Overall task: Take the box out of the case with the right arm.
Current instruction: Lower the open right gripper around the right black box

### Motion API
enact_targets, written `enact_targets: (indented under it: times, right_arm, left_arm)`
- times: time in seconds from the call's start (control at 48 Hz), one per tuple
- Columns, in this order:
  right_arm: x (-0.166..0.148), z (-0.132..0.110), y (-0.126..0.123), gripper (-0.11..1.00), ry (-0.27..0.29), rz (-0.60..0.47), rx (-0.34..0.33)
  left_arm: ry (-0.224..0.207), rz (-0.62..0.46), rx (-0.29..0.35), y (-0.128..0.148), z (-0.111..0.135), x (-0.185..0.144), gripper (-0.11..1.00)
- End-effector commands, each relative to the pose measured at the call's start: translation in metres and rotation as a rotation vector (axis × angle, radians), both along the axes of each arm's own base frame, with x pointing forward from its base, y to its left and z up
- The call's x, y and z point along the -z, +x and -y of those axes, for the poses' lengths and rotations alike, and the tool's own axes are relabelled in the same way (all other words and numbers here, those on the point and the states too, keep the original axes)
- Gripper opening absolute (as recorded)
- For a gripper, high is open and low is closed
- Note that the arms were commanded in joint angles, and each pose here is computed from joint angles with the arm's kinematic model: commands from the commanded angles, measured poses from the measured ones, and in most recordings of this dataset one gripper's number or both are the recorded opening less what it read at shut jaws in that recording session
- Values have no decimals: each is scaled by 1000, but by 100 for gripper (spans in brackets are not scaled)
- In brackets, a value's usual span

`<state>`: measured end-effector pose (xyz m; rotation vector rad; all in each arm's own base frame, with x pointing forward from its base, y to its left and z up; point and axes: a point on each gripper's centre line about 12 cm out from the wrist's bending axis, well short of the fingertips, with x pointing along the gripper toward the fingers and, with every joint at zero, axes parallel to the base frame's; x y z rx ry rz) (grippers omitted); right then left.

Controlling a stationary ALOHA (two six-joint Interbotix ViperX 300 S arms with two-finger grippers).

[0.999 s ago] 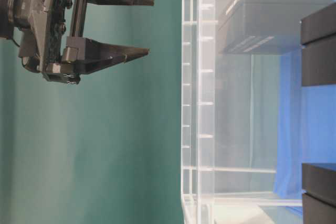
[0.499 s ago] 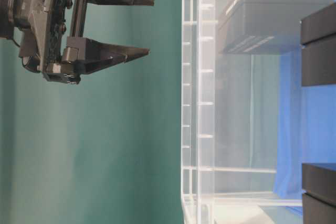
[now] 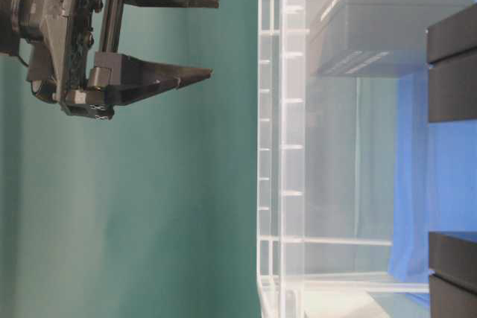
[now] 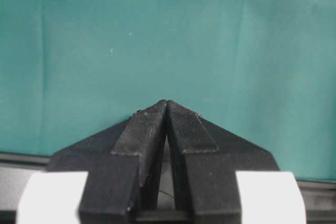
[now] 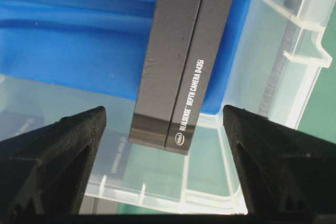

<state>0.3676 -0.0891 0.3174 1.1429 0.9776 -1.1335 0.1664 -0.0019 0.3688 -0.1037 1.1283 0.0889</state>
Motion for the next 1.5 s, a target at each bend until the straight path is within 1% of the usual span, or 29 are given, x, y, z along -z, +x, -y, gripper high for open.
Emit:
enact_targets:
  times: [0.0,0.937,1.29,1.478]
  right_arm:
    - [-10,-1,-1,89,-5,26,-3]
    - [-10,-1,-1,89,-5,27,-1]
    - [2,-2,-5,89,5,-4,18]
    - [17,-2,-6,89,10,-18,22]
  left_arm:
    - [1,23,-2,1,-1,-7,0]
    - [1,23,-2,2,-1,-7,0]
    - [1,20,-4,2,-1,-7,0]
    - [2,18,-2,2,-1,-6,0]
